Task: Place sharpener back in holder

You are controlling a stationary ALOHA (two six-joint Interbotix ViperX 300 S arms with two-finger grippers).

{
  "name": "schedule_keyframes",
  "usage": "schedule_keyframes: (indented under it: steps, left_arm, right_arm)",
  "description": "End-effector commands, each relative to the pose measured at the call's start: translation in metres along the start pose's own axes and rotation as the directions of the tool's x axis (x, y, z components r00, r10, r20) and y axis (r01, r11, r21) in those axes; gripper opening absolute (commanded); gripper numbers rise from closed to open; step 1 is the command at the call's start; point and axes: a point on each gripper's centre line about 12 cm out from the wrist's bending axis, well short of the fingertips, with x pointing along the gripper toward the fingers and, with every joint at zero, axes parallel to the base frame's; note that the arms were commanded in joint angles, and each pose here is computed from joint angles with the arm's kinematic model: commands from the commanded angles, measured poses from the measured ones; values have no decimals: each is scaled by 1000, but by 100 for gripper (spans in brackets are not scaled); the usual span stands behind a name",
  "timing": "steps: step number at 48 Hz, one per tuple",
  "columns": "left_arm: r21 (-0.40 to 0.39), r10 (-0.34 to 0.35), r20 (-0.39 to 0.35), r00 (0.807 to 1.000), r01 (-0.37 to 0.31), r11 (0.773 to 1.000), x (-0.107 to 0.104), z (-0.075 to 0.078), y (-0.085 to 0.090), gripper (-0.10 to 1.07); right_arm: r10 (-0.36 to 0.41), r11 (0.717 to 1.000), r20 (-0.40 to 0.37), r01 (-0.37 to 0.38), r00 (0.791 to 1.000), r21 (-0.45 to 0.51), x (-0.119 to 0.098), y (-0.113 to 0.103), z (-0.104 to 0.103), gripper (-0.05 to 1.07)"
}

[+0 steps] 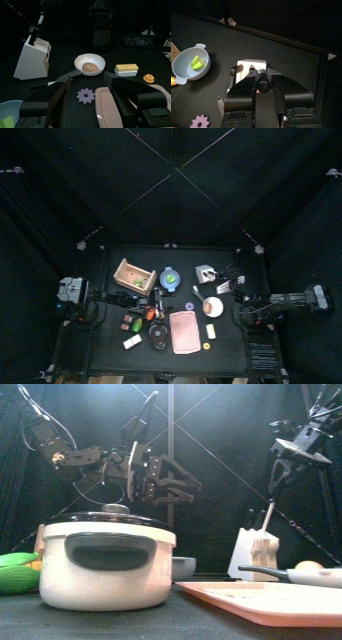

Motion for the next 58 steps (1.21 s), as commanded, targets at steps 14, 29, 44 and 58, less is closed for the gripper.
schedule_keyframes:
  steps: [14,29,44,58]
  left_arm:
    - [-1,1,18,1000,-1,1000,1,4,0,91]
    - [0,1,15,1000,-1,1000,0,3,0,91]
    - [0,1,14,1000,-1,1000,0,3,0,91]
    - [0,1,15,1000,-1,1000,0,3,0,91]
  right_arm:
    - [19,1000,-9,-19,1000,24,16,2,2,51]
    - [38,998,-22,-37,999,51,24,-1,2,51]
    - [79,995,-25,-77,997,63,27,2,1,55]
    - [83,995,-24,-82,996,64,28,1,1,70]
